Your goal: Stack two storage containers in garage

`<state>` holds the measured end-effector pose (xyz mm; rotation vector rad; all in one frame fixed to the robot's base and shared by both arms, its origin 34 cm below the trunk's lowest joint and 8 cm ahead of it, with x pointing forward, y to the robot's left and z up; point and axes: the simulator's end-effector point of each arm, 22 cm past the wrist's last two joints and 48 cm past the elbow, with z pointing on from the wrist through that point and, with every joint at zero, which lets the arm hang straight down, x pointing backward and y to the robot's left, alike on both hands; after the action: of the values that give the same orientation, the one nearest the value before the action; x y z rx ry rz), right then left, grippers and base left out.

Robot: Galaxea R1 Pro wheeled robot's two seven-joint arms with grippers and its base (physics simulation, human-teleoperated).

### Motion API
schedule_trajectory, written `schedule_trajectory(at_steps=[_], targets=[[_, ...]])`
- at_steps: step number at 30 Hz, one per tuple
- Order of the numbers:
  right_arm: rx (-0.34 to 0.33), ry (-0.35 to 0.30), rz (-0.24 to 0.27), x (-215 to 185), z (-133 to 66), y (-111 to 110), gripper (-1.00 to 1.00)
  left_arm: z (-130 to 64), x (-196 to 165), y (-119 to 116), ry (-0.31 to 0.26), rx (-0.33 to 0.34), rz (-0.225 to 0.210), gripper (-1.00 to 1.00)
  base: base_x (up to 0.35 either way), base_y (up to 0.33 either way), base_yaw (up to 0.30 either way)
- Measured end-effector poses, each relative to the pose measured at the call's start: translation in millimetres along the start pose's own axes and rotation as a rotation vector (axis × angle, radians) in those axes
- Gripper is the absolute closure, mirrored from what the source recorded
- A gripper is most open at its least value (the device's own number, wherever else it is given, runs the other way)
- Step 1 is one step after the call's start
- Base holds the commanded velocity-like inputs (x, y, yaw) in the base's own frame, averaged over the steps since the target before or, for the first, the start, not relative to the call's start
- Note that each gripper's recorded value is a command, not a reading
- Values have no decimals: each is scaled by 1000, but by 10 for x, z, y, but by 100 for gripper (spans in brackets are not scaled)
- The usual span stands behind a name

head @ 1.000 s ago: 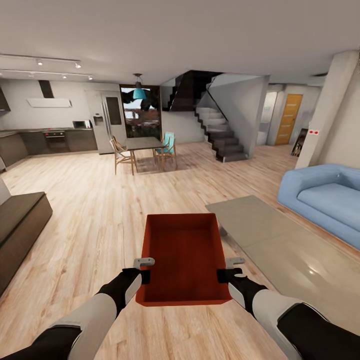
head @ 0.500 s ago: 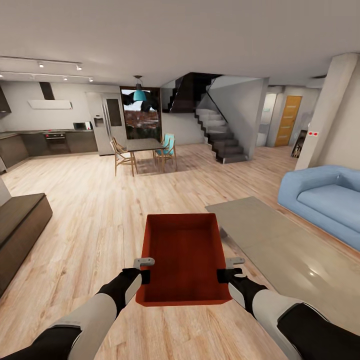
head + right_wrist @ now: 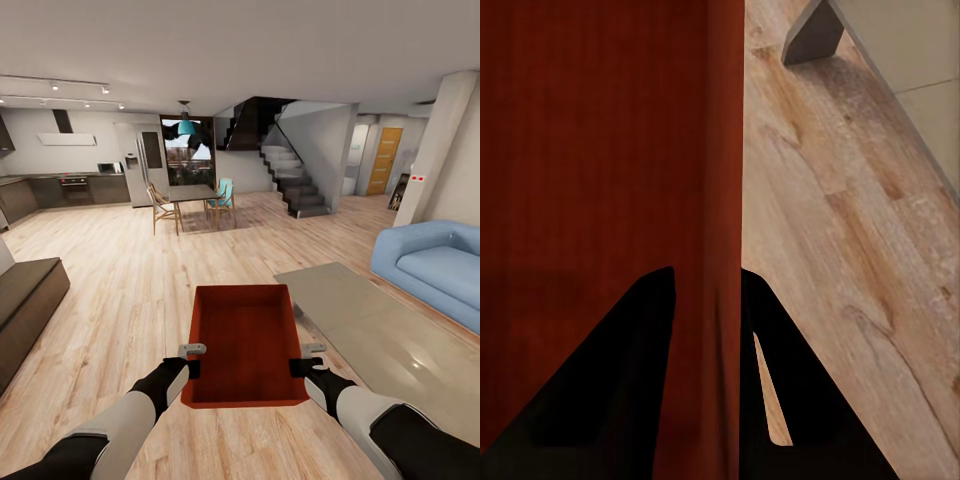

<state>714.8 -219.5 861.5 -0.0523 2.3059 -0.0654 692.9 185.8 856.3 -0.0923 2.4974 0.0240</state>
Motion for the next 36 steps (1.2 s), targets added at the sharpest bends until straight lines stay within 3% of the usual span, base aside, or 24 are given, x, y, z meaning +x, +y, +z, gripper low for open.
schedule_trajectory(at_steps=[36], targets=[[0, 0, 0, 2, 0, 0, 100, 0, 1, 0, 0, 0, 0, 100, 1, 0, 0]])
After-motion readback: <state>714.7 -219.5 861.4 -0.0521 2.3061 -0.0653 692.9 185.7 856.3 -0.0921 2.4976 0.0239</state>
